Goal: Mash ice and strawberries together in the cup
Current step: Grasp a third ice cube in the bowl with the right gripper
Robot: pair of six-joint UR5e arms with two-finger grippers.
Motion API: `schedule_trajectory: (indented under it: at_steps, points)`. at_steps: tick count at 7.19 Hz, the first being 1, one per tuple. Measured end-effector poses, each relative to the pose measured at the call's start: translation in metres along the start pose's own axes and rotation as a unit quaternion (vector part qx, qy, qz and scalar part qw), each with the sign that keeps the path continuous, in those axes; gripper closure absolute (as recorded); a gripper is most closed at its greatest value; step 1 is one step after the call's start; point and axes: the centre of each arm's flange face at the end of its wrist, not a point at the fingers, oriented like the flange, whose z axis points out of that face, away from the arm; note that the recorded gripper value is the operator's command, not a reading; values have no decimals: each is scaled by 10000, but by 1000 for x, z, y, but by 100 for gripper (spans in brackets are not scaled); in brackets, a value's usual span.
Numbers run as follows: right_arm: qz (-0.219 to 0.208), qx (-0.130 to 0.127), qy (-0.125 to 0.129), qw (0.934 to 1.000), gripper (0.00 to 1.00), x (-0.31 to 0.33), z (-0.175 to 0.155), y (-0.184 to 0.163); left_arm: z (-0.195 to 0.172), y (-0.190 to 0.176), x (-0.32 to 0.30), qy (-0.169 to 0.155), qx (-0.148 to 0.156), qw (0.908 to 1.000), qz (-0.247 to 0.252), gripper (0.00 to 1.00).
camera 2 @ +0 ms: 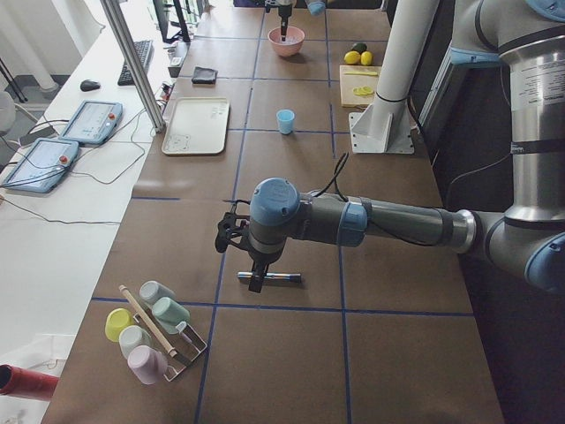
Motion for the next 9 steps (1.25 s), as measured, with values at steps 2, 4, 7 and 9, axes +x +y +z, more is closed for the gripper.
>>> schedule_trajectory:
  at_steps: [2,4,7,9]
  points:
    - [35,-63,48,10000,38,5,7,0,0,0,1,0,1,10000,7,0]
    - [21,-91,52,9999,38,4,10,1,0,0,1,0,1,10000,8,0]
    - [20,-123,64,9999,38,4,12,3,0,0,1,1,-2,10000,5,0]
    - [-5,-171,73,9998,38,2,16,5,0,0,1,1,-2,10000,5,0]
